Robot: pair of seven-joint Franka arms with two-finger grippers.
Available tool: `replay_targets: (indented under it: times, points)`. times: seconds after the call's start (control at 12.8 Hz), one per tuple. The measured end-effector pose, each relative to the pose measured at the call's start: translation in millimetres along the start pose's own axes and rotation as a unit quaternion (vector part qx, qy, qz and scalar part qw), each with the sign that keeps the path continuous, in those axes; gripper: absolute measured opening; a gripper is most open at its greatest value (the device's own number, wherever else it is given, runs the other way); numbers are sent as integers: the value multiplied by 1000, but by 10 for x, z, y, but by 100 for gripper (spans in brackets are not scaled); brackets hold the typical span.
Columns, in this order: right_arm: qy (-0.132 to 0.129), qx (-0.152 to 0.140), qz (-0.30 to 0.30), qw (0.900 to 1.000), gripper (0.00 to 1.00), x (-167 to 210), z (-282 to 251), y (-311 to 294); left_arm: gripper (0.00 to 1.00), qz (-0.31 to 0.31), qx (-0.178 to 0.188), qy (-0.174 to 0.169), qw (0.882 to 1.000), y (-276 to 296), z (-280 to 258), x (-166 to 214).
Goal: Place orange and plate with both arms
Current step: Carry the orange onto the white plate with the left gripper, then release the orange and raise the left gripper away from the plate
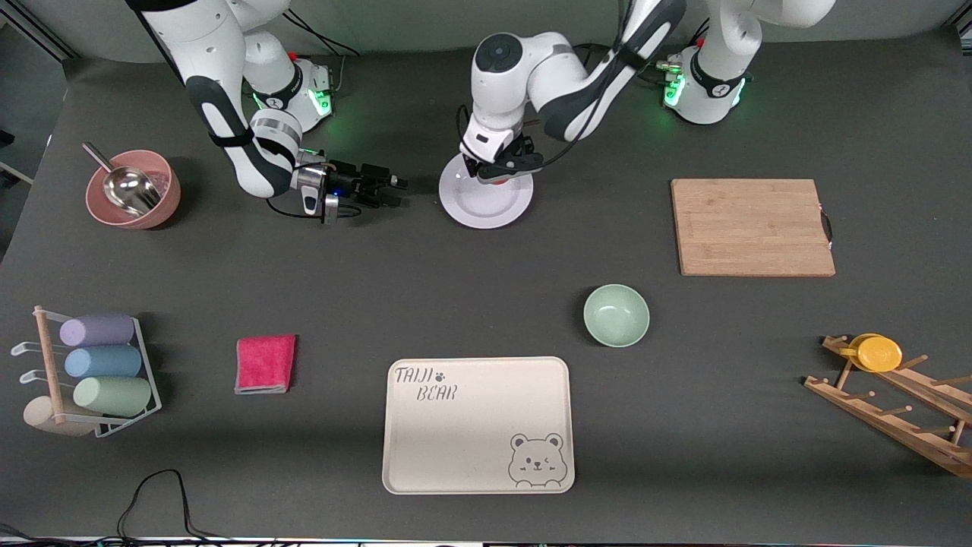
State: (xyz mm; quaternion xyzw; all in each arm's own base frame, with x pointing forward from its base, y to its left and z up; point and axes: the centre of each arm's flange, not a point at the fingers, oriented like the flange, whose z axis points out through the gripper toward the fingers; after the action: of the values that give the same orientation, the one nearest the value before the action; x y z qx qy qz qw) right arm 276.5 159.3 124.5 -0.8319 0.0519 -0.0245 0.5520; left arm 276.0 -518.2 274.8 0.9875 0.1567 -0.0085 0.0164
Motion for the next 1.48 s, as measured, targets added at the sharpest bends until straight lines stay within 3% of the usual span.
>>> replay_targets:
  times: [0.31,0.39,1.01,1.09,1.25,1.48]
  points:
    - [0,0,0,1000,35,0,1,0,68,-29,8,19,999,177,424,-318]
    - [0,0,-1,1000,32,0,1,-1,68,-36,7,25,999,220,497,-363]
    - [-3,0,-8,1000,31,-26,10,36,68,-52,12,36,998,232,689,-198]
    - [-6,7,-9,1000,31,-48,29,52,75,-50,11,39,998,231,694,-180]
    - [-10,12,-11,1000,31,-92,53,104,98,-50,10,44,998,234,688,-140]
    - [-12,13,-11,1000,31,-113,63,134,100,-24,20,64,997,213,493,289]
